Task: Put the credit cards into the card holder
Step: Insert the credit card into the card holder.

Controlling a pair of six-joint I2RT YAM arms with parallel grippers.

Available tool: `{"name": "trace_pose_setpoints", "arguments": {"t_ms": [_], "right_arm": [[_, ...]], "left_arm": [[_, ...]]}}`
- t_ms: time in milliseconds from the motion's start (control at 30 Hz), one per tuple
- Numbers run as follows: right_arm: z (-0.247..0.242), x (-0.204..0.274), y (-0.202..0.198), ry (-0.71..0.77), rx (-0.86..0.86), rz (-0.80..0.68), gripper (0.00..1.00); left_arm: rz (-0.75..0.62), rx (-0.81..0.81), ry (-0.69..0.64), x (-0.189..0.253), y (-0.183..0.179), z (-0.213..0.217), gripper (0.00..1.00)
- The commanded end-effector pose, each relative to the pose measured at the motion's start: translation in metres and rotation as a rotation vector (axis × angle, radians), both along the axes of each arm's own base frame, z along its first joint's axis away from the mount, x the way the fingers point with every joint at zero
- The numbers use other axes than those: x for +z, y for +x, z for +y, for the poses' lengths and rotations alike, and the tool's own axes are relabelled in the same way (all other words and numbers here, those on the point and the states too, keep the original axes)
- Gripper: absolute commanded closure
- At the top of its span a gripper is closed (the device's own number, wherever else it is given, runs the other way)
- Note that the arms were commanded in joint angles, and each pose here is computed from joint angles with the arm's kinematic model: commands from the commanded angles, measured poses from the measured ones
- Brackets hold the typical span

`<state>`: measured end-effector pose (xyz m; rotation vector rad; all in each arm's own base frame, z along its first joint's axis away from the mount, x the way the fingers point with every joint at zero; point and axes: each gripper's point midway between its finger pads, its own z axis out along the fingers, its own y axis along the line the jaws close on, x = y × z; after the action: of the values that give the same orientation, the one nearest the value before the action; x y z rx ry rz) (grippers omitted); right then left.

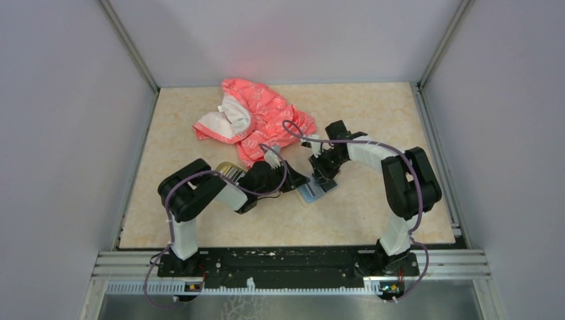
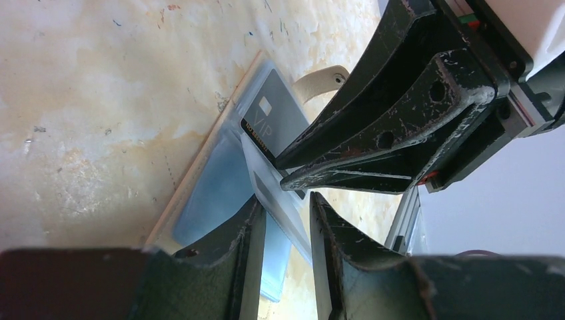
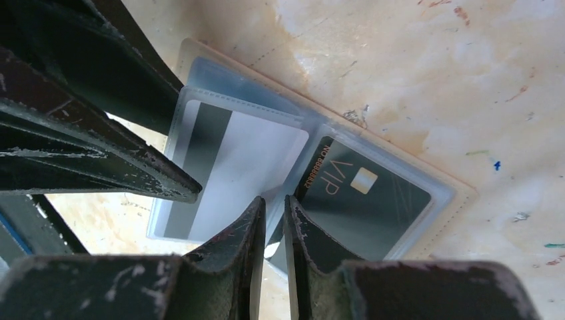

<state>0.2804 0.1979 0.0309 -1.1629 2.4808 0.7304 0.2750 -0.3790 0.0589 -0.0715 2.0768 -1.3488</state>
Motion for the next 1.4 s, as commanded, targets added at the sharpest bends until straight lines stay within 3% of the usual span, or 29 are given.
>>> {"name": "trace_pose_setpoints", "arguments": {"t_ms": [0,200,500,800,1367], "right_arm": [[0.012,0.007,-0.004,0.049,0.036,0.033,0.83],[0.006,0.01,0.006,0.024,-0.007,0.003,0.83],[-0.023,0.062,0.041,0.112,-0.155,-0.166,0.8],[-0.034,0.077,0.051,0.128,-0.208,-0.218,0.79],[-0.051,0.153,0.058,0.254,-0.238,-0.504,0.74]], "left_arm": [[-0.03,-0.019,-0.052,0.015,-0.003,-0.002,0.63],[-0.037,-0.021,-0.051,0.018,-0.002,-0.004,0.63],[-0.044,-0.034,-0.057,0.022,0.0,-0.011,0.61],[-0.059,-0.06,-0.051,0.03,0.005,-0.028,0.6],[-0.086,-0.111,-0.01,0.032,0.025,-0.057,0.6]]}}
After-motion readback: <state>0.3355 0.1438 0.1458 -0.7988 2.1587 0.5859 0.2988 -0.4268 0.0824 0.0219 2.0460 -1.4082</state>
